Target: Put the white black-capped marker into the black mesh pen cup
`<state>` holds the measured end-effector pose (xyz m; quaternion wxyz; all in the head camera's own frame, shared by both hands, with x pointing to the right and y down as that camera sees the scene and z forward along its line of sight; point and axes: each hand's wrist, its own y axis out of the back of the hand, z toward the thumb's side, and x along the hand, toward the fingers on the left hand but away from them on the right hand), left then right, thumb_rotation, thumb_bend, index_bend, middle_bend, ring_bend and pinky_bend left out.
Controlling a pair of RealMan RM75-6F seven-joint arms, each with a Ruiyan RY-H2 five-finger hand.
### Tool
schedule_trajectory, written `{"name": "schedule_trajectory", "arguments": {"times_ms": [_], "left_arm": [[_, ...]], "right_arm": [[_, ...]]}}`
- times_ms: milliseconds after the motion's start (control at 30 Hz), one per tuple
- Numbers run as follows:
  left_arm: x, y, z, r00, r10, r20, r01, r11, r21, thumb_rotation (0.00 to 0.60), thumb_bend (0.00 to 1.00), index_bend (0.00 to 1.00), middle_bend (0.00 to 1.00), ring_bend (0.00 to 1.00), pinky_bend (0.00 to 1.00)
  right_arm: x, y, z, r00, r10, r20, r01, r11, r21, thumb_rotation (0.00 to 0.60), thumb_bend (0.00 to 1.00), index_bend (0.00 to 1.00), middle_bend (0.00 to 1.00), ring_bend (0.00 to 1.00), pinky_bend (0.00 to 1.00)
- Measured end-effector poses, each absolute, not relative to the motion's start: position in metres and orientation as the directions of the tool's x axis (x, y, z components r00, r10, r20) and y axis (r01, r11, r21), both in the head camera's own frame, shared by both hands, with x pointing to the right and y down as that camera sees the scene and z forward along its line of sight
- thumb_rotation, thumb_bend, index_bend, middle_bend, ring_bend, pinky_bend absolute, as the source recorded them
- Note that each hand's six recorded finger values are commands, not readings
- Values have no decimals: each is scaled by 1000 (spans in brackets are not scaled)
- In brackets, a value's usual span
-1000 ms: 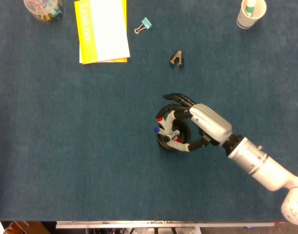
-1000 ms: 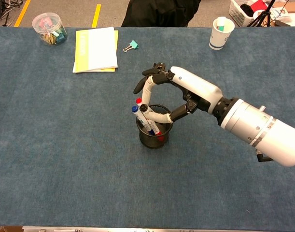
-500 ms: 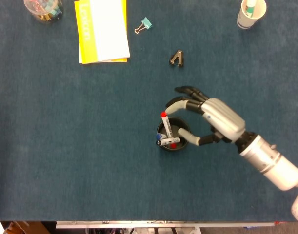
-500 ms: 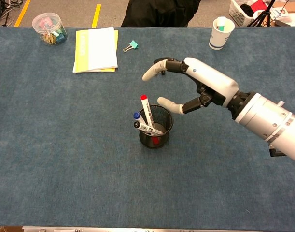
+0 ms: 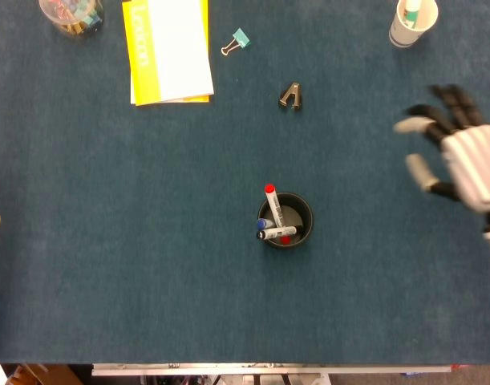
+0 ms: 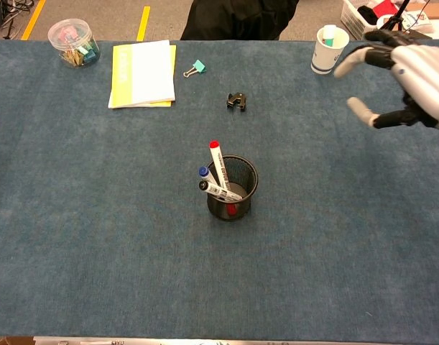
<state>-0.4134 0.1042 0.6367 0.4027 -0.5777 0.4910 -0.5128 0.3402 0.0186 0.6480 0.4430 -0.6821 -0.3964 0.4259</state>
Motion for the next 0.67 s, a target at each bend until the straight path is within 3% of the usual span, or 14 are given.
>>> {"name": "schedule_trajectory", "arguments": {"times_ms": [367,667], "left_arm": [[-394,100,641,59,-977,203,-168,-210,-963,600,150,182,177,174,149],[-389,100,643,69,-976,206,-169,-215,-962,600,149,182,176,174,149]], "right_arm": [[425,50,634,100,978,-183,148,-197,-969,600,385,366,299,64,8],[435,58,629,77,983,-166,159,-176,-971,600,386,369,301,64,8]]}}
